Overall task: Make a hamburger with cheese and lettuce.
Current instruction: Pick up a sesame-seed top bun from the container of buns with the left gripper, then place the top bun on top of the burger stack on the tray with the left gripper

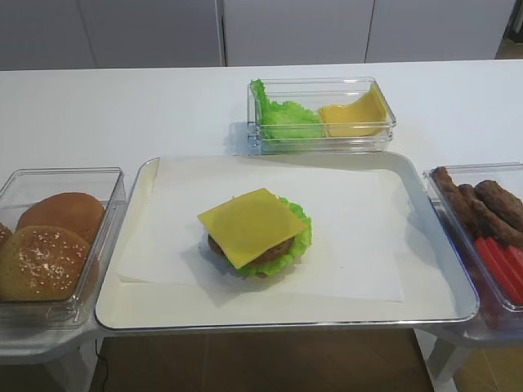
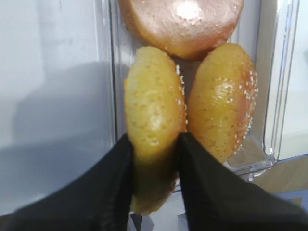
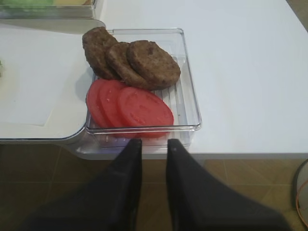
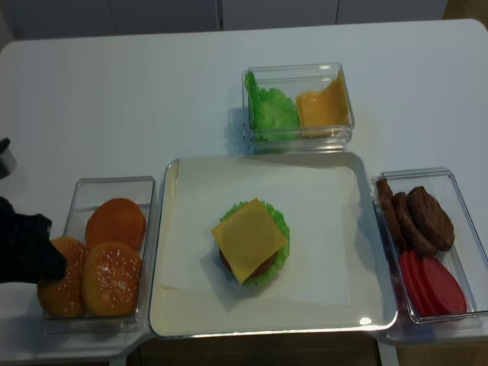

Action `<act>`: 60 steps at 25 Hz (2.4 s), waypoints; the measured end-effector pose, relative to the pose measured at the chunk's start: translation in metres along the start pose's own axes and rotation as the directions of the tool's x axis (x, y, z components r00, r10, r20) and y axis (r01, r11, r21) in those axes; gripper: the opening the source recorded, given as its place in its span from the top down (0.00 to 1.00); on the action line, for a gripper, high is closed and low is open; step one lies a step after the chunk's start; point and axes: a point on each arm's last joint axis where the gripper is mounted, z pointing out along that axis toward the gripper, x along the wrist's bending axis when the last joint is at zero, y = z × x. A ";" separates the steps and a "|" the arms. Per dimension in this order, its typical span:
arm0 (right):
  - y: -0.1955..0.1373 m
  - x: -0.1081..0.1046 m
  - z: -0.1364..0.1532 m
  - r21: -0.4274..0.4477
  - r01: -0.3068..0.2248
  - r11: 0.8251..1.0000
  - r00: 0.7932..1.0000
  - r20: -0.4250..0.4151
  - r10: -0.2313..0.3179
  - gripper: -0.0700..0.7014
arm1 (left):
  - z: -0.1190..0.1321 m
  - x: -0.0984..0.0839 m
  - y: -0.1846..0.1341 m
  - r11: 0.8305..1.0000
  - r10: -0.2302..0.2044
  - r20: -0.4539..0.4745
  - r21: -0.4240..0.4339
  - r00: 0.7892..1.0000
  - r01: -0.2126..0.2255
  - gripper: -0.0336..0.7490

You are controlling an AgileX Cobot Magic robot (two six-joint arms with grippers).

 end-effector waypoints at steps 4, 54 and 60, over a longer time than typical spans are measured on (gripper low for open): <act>0.000 0.000 0.000 0.000 0.000 1.000 1.000 0.000 0.000 0.73 | -0.001 -0.001 -0.001 1.000 0.002 -0.002 -0.006 1.000 -0.002 0.71; 0.000 0.000 0.000 0.000 0.001 1.000 1.000 0.000 -0.001 0.73 | -0.080 -0.064 0.004 0.919 0.090 0.258 -0.395 0.962 0.020 0.75; 0.000 0.000 0.000 0.000 -0.001 1.000 1.000 0.000 0.001 0.74 | -0.077 -0.081 0.005 0.921 0.138 0.319 -0.389 0.938 -0.004 0.75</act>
